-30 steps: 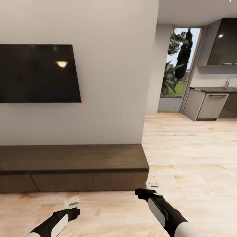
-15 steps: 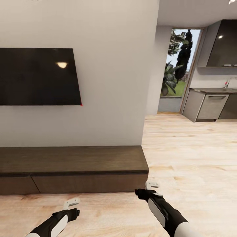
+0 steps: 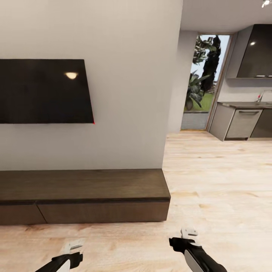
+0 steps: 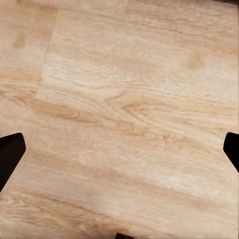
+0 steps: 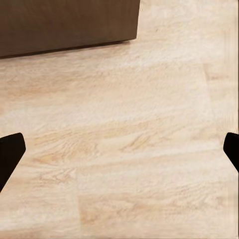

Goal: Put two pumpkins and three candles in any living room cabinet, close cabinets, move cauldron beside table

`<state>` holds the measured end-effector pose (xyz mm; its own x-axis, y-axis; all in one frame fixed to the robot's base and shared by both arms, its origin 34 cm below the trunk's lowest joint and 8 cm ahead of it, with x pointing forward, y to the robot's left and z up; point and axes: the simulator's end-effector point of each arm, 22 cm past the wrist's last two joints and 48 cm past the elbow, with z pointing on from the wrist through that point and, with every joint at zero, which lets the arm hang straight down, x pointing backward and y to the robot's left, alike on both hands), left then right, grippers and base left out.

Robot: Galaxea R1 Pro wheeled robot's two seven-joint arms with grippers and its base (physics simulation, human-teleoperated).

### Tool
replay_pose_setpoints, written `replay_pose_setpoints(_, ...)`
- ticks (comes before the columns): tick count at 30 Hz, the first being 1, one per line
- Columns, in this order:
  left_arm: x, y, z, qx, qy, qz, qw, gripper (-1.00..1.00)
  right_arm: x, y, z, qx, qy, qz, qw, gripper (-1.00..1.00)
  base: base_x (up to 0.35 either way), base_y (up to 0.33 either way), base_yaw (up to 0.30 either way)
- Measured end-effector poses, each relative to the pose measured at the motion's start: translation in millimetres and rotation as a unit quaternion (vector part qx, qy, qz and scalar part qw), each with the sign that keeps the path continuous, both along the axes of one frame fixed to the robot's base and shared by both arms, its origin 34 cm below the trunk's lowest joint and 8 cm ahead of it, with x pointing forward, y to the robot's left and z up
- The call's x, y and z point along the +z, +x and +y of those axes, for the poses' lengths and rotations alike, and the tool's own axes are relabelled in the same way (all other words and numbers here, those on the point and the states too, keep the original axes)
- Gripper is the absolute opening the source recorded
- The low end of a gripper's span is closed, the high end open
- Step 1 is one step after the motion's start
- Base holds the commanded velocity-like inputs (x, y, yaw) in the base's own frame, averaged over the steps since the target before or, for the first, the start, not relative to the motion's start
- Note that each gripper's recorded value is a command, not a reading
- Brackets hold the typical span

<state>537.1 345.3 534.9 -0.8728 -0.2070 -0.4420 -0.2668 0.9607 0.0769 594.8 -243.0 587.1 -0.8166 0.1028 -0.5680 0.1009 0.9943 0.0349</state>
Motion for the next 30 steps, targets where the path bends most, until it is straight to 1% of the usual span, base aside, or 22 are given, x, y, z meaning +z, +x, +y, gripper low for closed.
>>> replay_pose_setpoints(2, -1, -7, 4, 0.001, 0.002, 0.007, 1.0, 1.0, -4, -11, -11, -0.005, -0.006, 0.001, 1.0, 1.0, 0.0, 0.0, 0.0)
replay_pose_setpoints(5, 1, -14, 7, 0.002, 0.003, 0.014, 0.9999, 1.0, -9, -28, -20, -0.007, -0.012, 0.01, 0.9999, 1.0, 0.0, 0.0, 0.0)
replay_pose_setpoints(6, 0, -19, 8, 0.002, 0.004, 0.018, 0.9998, 1.0, -16, -41, -25, -0.009, -0.015, 0.02, 0.9996, 1.0, 0.0, 0.0, 0.0)
replay_pose_setpoints(10, 1, -31, 10, 0.002, 0.007, 0.022, 0.9997, 1.0, -27, -67, -36, -0.015, -0.024, 0.04, 0.9988, 1.0, 0.0, 0.0, 0.0)
replay_pose_setpoints(11, -1, -39, 11, 0.003, 0.008, 0.024, 0.9997, 1.0, -34, -79, -42, -0.02, -0.029, 0.048, 0.9982, 1.0, 0.0, 0.0, 0.0)
replay_pose_setpoints(13, -2, -48, 11, 0.003, 0.009, 0.026, 0.9996, 1.0, -39, -92, -49, -0.025, -0.035, 0.057, 0.9974, 1.0, 0.0, 0.0, 0.0)
replay_pose_setpoints(16, -6, -70, 12, 0.002, 0.01, 0.037, 0.9993, 1.0, -54, -126, -63, -0.034, -0.05, 0.089, 0.9942, 1.0, 0.0, 0.0, 0.0)
replay_pose_setpoints(19, -7, -83, 12, 0.002, 0.012, 0.04, 0.9991, 1.0, -59, -146, -71, -0.038, -0.059, 0.109, 0.9916, 1.0, 0.0, 0.0, 0.0)
replay_pose_setpoints(20, -8, -91, 13, 0.002, 0.014, 0.041, 0.9991, 1.0, -63, -158, -74, -0.04, -0.063, 0.122, 0.9897, 1.0, 0.0, 0.0, 0.0)
replay_pose_setpoints(23, -8, -107, 14, 0.002, 0.016, 0.044, 0.9989, 1.0, -67, -179, -71, -0.042, -0.065, 0.145, 0.9865, 1.0, 0.0, 0.0, 0.0)
replay_pose_setpoints(27, -8, -124, 13, 0.002, 0.017, 0.051, 0.9985, 1.0, -69, -199, -68, -0.043, -0.067, 0.166, 0.9829, 1.0, 0.0, 0.0, 0.0)
replay_pose_setpoints(30, -8, -138, 13, 0.0, 0.017, 0.06, 0.9981, 1.0, -69, -213, -70, -0.044, -0.071, 0.181, 0.9799, 1.0, 0.0, 0.0, 0.0)
